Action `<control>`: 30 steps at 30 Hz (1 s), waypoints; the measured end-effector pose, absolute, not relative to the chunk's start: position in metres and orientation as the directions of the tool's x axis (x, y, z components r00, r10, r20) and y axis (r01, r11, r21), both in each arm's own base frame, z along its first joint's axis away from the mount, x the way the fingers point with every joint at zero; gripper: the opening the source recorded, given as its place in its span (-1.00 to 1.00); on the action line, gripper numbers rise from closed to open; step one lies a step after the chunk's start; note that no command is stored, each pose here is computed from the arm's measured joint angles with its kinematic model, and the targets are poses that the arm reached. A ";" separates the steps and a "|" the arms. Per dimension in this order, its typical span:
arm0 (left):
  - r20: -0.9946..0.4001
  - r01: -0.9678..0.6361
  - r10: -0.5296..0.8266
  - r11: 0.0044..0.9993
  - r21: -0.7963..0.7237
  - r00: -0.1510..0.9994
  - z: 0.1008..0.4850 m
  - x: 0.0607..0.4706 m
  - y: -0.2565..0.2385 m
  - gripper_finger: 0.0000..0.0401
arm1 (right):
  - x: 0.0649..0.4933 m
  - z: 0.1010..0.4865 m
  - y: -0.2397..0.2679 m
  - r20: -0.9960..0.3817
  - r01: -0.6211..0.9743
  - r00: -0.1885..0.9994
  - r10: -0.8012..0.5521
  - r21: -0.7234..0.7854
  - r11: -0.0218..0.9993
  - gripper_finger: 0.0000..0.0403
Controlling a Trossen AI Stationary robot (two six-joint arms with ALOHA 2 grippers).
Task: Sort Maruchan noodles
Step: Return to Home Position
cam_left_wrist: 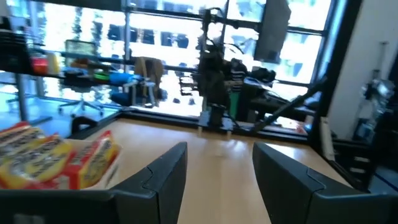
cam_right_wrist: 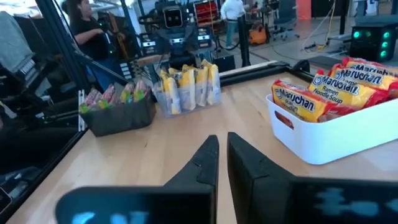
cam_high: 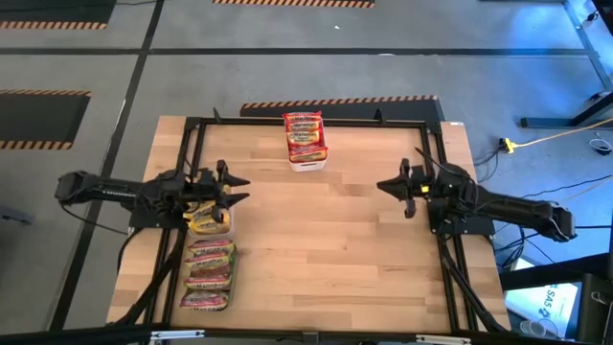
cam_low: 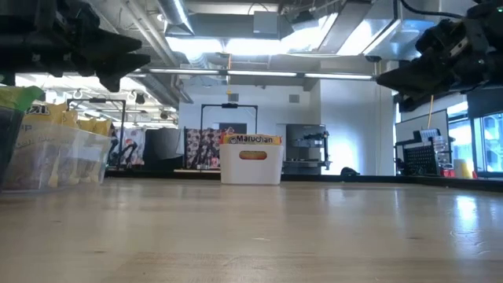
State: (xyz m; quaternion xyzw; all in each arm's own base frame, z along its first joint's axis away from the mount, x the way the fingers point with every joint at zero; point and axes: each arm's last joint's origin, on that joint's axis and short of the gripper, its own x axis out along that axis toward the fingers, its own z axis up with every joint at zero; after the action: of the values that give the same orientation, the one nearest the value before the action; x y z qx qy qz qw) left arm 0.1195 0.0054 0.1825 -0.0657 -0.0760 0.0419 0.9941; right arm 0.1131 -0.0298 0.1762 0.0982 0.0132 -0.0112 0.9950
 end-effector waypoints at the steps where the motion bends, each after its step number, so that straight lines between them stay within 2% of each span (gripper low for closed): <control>1: 0.146 -0.088 0.108 0.986 -0.140 0.983 0.182 0.118 0.006 -0.12 | 0.112 0.174 -0.029 -0.024 0.024 1.000 -0.020 0.203 0.979 -0.94; 10: 0.055 -0.191 0.205 0.963 -0.189 0.977 0.174 0.110 0.008 -0.12 | 0.105 0.167 -0.028 -0.012 0.061 0.998 -0.060 0.242 0.968 -0.94; 15: 0.077 -0.172 0.203 0.941 -0.292 0.976 0.176 0.109 0.008 -0.12 | 0.104 0.164 -0.030 -0.041 0.149 0.989 -0.143 0.290 0.945 -0.94; 20: 0.057 -0.244 0.272 0.925 -0.292 0.961 0.174 0.108 0.010 -0.16 | 0.104 0.163 -0.031 -0.047 0.172 0.985 -0.166 0.290 0.941 -0.94; 23: 0.030 -0.259 0.276 0.930 -0.261 0.961 0.171 0.108 0.010 -0.33 | 0.104 0.163 -0.031 -0.047 0.163 0.987 -0.157 0.291 0.943 -0.94; 28: 0.015 -0.187 0.195 0.959 -0.214 0.981 0.170 0.109 0.008 -0.83 | 0.104 0.163 -0.030 -0.047 0.132 0.991 -0.123 0.302 0.944 -0.94; 30: -0.005 -0.192 0.195 0.960 -0.204 0.981 0.168 0.108 0.008 -0.95 | 0.104 0.164 -0.028 -0.045 0.083 0.996 -0.072 0.299 0.951 -0.94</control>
State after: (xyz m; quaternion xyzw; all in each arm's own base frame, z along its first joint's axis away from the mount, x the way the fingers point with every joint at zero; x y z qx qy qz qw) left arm 0.1084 0.0081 0.1675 -0.1024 -0.0075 0.0978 0.9899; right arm 0.1038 -0.0281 0.1635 0.1523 0.0167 -0.0392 0.9874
